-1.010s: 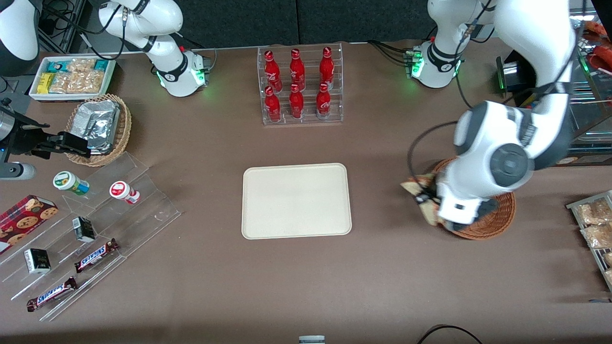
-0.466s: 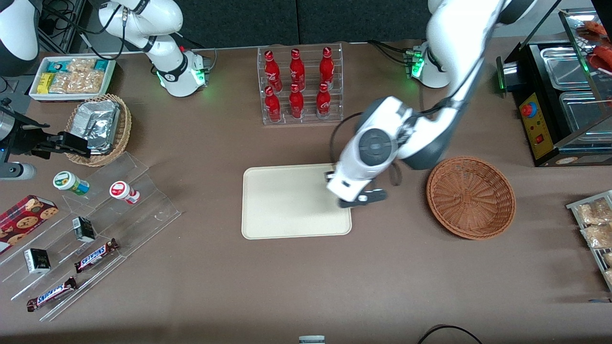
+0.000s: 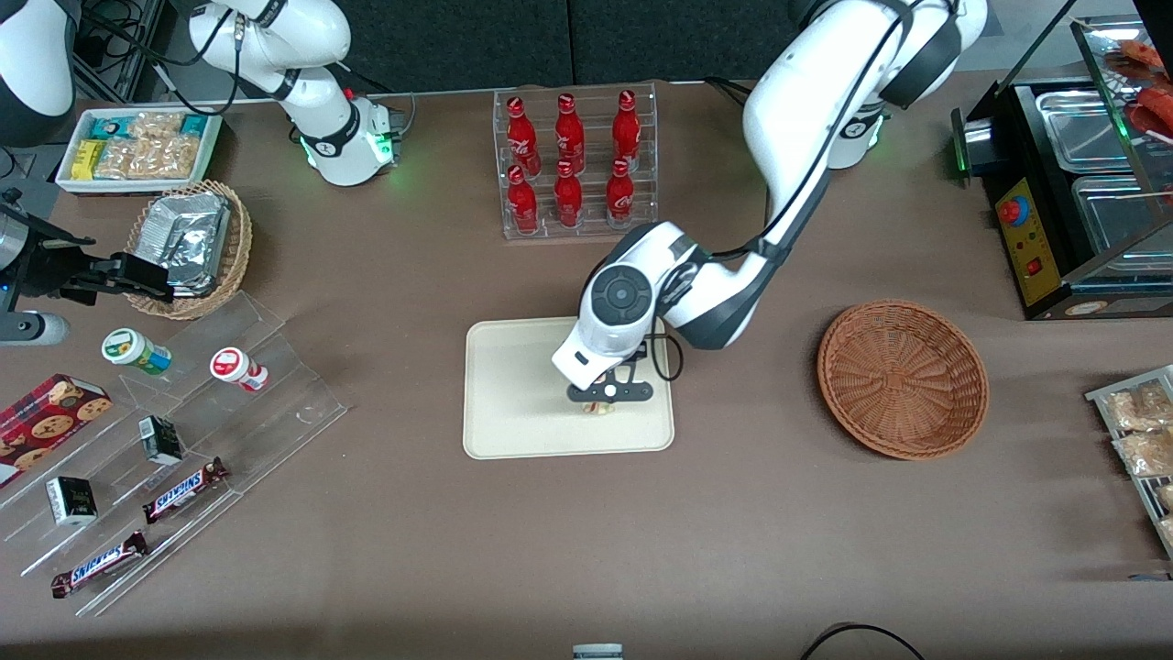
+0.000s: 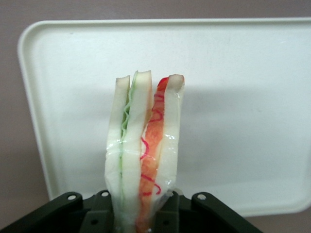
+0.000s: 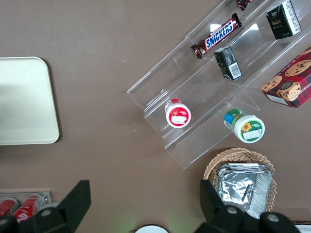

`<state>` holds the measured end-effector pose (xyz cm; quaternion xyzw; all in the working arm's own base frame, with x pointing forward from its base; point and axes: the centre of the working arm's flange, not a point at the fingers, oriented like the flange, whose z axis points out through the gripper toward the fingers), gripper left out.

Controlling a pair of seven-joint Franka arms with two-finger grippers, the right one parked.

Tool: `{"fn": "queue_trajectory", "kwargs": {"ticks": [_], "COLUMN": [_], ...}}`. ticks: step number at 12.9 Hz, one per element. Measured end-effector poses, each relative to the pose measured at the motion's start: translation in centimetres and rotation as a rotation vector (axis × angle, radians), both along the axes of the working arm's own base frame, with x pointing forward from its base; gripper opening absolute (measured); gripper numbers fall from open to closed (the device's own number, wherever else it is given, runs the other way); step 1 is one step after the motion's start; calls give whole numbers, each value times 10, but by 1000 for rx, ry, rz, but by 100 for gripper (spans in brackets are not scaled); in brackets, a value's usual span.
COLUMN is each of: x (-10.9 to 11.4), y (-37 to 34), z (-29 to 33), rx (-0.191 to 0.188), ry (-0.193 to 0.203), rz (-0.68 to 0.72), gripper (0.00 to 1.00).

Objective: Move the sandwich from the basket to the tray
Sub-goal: 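Lower the sandwich onto the tray and open the left gripper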

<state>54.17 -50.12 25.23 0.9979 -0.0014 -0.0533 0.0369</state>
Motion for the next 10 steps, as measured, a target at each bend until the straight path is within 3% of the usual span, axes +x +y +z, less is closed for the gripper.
{"fn": "queue_trajectory", "kwargs": {"ticks": [7, 8, 10], "x": [3, 3, 4], "y": [-11, -12, -12], "z": [-44, -48, -52], "rx": [9, 13, 14], "ry": [-20, -31, -45], "rz": [-17, -13, -9], "gripper": [16, 21, 41]}}
